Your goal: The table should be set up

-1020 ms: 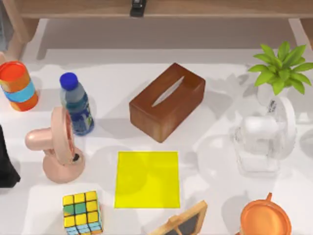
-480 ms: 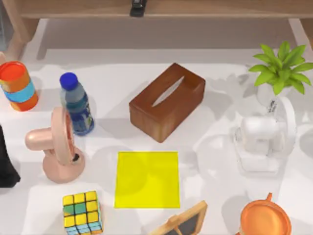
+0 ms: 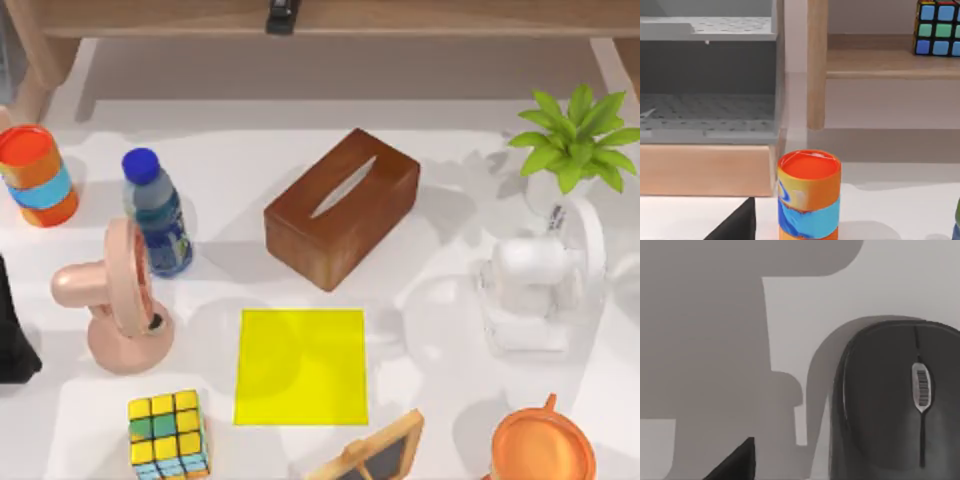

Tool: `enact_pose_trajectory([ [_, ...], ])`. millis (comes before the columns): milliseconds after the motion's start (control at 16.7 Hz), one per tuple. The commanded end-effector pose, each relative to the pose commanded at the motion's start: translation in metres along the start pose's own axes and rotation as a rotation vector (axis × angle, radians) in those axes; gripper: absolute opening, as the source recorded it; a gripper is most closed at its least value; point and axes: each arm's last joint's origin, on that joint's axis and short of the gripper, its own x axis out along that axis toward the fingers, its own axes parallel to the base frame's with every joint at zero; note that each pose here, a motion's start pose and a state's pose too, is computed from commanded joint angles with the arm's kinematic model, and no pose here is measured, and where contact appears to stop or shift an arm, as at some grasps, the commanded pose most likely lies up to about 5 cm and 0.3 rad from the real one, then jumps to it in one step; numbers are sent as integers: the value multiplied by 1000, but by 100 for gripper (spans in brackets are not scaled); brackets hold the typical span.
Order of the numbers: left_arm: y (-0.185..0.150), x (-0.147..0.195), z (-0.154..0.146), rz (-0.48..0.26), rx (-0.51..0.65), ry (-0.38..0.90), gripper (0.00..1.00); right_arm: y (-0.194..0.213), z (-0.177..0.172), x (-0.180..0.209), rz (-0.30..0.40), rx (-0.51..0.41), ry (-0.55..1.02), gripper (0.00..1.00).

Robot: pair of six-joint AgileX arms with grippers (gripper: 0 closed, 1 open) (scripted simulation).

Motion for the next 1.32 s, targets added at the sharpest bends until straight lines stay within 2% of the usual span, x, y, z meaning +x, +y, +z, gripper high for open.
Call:
enact_pose_trajectory([
  [300, 0, 0, 0, 0, 0, 0, 100, 1, 0, 6, 1, -1, 2, 100],
  [1080, 0, 0, 0, 0, 0, 0, 100, 1, 0, 6, 1, -1, 2, 2],
  [1320, 0, 0, 0, 0, 0, 0, 100, 1, 0, 6, 1, -1, 2, 0],
])
